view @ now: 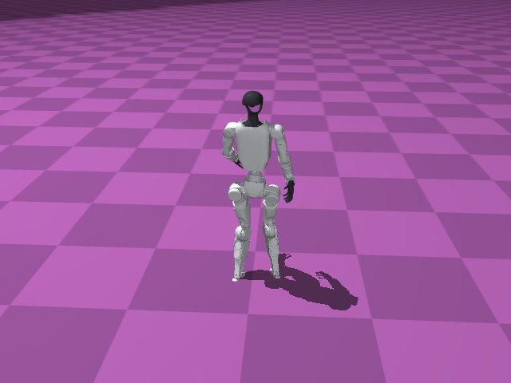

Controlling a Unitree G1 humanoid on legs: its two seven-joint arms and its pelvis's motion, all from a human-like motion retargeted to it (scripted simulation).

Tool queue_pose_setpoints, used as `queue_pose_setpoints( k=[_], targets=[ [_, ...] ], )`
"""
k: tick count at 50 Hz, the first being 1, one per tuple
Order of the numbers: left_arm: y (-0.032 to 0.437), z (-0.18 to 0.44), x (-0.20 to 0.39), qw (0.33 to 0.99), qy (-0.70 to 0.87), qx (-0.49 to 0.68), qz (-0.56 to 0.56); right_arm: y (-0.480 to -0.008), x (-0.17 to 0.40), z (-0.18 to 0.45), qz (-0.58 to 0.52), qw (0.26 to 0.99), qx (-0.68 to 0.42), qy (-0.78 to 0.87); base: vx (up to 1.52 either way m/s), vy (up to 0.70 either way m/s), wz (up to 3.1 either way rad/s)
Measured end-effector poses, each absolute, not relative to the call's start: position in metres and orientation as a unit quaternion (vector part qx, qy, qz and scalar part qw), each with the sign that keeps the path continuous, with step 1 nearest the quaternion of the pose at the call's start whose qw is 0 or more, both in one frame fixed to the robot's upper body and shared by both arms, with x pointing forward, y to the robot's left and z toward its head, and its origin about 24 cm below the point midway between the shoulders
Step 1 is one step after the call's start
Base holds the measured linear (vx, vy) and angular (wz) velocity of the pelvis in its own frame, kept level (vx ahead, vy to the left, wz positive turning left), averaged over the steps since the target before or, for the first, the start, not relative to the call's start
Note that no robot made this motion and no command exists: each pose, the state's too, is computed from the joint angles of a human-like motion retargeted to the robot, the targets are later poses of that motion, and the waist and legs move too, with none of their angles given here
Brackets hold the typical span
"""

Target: Walk

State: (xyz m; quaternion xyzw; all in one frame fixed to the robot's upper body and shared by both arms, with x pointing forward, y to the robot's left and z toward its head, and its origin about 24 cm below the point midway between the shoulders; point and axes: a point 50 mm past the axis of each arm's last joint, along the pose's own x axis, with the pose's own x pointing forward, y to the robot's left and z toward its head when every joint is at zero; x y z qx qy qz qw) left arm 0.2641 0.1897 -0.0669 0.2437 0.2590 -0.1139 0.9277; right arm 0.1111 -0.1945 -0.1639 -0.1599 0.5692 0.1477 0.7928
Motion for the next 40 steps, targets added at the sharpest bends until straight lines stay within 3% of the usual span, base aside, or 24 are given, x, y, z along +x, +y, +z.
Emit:
queue_pose_setpoints(
  k=[6,12,22,27,40],
  targets=[
    [0.198,-0.109,0.214,0.889,0.369,0.241,-0.127,-0.199,0.111,-0.164,0.137,0.79,-0.17,0.572,0.19,-0.1,1.33],
    [0.23,-0.153,0.126,0.804,0.539,0.233,-0.094,-0.205,0.123,-0.16,0.116,0.801,-0.18,0.559,0.14,-0.07,1.2],
    [0.254,-0.168,0.014,0.7,0.689,0.177,-0.056,-0.21,0.141,-0.153,0.081,0.826,-0.158,0.534,0.08,-0.04,0.79],
    [0.246,-0.169,0.018,0.712,0.678,0.171,-0.065,-0.207,0.134,-0.156,0.08,0.823,-0.146,0.543,0.07,-0.04,0.4],
    [0.225,-0.156,0.112,0.812,0.536,0.21,-0.093,-0.195,0.101,-0.168,0.11,0.787,-0.127,0.594,0.03,-0.02,0.11]
  ],
)
